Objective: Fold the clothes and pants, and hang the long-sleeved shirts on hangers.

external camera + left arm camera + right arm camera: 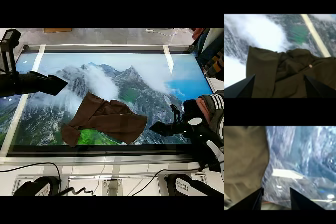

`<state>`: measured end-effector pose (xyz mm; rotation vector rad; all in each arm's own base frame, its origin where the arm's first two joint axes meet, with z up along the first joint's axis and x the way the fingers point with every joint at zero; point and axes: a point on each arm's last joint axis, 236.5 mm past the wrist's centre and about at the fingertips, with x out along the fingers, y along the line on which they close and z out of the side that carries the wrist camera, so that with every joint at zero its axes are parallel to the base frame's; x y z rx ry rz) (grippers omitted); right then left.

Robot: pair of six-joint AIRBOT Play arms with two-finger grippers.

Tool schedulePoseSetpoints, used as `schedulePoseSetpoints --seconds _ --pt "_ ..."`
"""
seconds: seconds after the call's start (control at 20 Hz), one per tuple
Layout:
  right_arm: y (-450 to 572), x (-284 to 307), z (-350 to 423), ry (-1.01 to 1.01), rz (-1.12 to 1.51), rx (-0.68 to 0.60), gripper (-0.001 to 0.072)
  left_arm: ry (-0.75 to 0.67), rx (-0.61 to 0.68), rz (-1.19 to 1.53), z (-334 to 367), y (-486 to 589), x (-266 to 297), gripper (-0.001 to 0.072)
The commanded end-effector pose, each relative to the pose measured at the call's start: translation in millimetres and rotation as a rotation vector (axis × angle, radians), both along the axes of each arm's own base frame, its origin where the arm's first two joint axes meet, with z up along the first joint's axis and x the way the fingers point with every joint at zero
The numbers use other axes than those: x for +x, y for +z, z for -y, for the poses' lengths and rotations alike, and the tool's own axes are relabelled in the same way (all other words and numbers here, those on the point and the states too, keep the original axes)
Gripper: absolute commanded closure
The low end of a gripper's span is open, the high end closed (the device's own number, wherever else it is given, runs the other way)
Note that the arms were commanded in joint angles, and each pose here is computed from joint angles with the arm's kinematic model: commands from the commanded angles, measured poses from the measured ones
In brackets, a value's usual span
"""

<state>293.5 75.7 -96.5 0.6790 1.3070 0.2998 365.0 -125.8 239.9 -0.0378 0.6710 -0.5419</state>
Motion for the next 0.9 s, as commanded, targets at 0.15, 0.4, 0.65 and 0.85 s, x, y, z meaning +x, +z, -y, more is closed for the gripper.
schedulePoseSetpoints --seconds 0.15,0.4,0.65,0.85 --pt "-14 -9 -33 -0.025 -0.121 0.212 0.034 -0.013 -0.032 -0.003 6 3 -2 0.0005" --pt "-25 -21 -64 0.086 -0.131 0.17 0.0346 -0.013 -0.032 -0.003 6 3 -2 0.0005" --pt "-30 -31 -90 0.184 -0.112 0.126 0.0475 -0.013 -0.031 -0.003 6 3 -2 0.0005" --pt "-29 -30 -91 0.204 -0.093 0.121 0.0695 0.005 -0.021 0.006 3 -2 10 0.0005"
